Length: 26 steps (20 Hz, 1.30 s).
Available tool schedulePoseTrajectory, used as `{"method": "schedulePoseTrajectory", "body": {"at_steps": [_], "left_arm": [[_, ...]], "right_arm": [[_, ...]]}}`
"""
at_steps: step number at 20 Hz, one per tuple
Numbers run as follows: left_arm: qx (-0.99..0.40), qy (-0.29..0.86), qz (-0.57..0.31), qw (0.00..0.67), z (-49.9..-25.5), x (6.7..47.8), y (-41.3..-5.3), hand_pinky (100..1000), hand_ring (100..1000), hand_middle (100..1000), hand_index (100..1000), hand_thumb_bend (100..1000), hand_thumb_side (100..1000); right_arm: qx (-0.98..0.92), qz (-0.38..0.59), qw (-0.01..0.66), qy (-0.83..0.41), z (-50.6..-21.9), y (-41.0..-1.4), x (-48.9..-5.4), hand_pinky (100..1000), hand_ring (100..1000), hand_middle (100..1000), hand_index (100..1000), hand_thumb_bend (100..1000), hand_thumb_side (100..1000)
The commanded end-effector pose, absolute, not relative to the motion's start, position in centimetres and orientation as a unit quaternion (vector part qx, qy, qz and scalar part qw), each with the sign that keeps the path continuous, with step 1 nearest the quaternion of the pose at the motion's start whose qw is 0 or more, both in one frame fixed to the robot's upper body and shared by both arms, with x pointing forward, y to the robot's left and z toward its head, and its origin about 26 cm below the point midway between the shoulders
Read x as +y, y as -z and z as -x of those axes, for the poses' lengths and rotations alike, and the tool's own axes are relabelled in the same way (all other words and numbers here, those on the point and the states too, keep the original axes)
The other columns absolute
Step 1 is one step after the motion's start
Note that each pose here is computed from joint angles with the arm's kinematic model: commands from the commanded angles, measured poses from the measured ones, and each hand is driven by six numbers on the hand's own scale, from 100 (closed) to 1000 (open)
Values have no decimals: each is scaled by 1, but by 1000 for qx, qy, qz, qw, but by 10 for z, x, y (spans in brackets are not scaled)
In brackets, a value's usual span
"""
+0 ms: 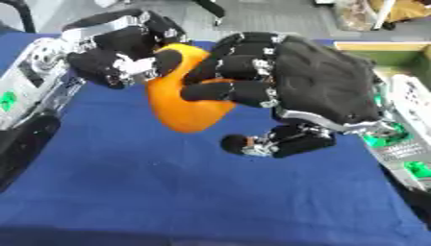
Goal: Pick up the objects with one hand, pass them to the other hand, and then place them into the box on the other side of the table.
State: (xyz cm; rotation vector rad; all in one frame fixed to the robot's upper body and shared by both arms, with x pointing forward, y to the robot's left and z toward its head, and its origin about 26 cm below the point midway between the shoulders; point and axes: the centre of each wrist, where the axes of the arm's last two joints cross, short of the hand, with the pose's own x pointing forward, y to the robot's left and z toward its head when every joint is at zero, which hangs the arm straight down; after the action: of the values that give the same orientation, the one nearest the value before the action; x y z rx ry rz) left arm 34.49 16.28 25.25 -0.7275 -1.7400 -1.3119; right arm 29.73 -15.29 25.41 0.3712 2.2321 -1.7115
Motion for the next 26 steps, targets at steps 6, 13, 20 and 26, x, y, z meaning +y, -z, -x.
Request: {"method": "schedulePoseTrajectory", "body": {"at_steps": [6, 13, 20, 26], "left_arm": [[-694, 520, 287, 406, -341, 167, -262, 656, 483, 401, 419, 100, 321], [-681, 521, 310, 411, -338, 162, -261, 656, 482, 400, 419, 100, 329], [-676, 520, 326, 408, -336, 157, -262, 657, 482, 400, 419, 100, 334], [-673, 518, 337, 406, -334, 152, -263, 658, 482, 401, 420, 100, 338]], "right_arm": [[783, -184, 168, 570, -297, -265, -162, 747, 680, 679, 793, 100, 100], [807, -229, 197, 506, -297, -265, -160, 675, 595, 579, 694, 108, 100], [835, -262, 206, 438, -296, -262, -153, 578, 497, 467, 562, 102, 100], [840, -266, 206, 425, -294, -260, -148, 543, 472, 437, 526, 100, 100]]}}
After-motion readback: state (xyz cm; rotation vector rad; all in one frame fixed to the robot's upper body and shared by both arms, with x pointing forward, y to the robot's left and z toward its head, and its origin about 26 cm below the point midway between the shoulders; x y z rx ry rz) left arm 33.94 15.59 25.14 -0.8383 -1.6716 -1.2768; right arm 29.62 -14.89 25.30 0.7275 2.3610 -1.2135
